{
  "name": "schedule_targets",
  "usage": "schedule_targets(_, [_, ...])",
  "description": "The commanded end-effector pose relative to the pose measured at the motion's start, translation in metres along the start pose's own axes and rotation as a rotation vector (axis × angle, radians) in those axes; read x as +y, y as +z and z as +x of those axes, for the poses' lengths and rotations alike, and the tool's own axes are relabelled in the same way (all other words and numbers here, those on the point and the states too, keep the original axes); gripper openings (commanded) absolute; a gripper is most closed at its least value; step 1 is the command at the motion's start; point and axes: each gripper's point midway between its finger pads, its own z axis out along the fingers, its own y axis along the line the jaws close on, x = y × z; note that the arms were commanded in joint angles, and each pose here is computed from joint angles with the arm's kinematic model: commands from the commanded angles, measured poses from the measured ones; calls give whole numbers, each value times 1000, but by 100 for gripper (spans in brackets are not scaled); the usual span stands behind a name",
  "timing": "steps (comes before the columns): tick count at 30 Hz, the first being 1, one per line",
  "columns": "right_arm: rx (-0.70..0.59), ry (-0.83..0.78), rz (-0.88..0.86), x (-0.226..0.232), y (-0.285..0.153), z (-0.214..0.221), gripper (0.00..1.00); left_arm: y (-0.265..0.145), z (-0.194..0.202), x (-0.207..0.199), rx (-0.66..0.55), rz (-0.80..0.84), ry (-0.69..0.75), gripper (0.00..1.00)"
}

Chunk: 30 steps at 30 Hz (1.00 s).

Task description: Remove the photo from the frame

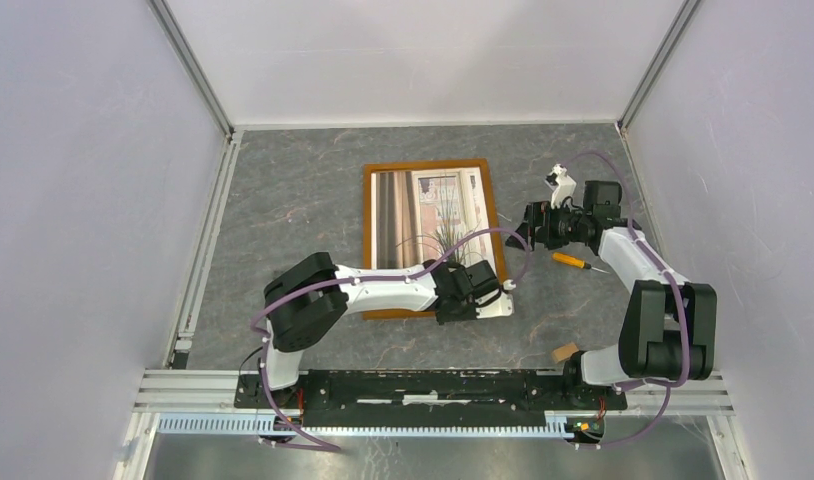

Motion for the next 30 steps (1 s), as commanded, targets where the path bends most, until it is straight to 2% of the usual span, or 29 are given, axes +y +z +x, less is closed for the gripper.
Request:
schedule_targets(1, [-8, 28, -73, 9, 6, 6, 98, -8, -13, -2, -22, 13, -43, 24])
schedule_targets(5, [12, 102, -153, 20, 10, 19, 98, -41, -29, 3, -120, 11, -65, 3])
schedule_targets(14, [7, 260, -247, 34, 18, 39, 98, -84, -33, 14, -252, -40, -63, 2])
schedule_targets(22, [0, 503, -404, 53, 26, 46, 98, -90, -38, 12, -304, -30, -26, 2])
schedule_targets(30, [47, 590, -484, 67, 39, 47, 98, -91, -38, 7, -367, -23, 11, 2])
